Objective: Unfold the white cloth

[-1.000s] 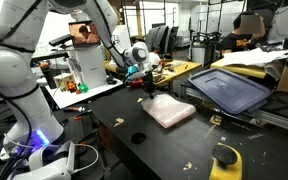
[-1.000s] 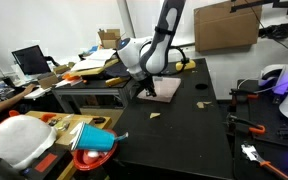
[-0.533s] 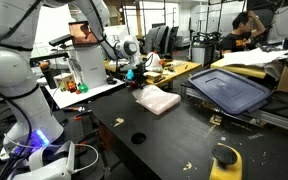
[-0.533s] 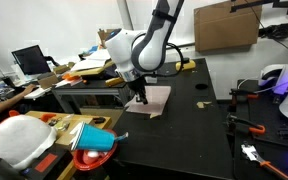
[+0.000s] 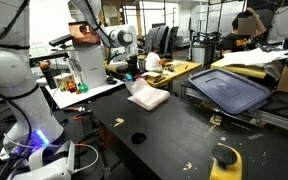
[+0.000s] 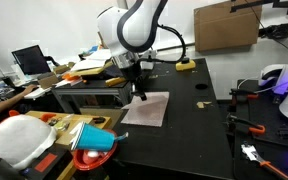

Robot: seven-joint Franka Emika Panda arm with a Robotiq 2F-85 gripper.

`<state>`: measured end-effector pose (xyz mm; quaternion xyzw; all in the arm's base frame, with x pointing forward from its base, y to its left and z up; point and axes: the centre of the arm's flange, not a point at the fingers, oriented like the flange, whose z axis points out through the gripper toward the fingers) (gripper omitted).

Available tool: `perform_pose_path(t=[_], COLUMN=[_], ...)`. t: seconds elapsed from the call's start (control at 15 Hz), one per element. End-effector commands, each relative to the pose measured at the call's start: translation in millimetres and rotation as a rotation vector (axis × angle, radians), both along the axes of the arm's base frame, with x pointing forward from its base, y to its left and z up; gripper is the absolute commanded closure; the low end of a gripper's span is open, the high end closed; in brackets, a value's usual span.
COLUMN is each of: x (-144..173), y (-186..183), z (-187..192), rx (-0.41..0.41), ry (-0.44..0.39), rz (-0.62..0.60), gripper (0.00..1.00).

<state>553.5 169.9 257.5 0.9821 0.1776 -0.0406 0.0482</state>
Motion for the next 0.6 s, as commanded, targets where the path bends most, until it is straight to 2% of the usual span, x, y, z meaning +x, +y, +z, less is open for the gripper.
perform_pose_path(t=[0.0, 0.53], x=[0.5, -0.5], y=[-52.1, -170.7], z=[37.4, 51.0], rx=[0.004, -0.061], ry=[0.047, 0.069], rz=[-0.095, -0.381], gripper=[1.00, 1.00])
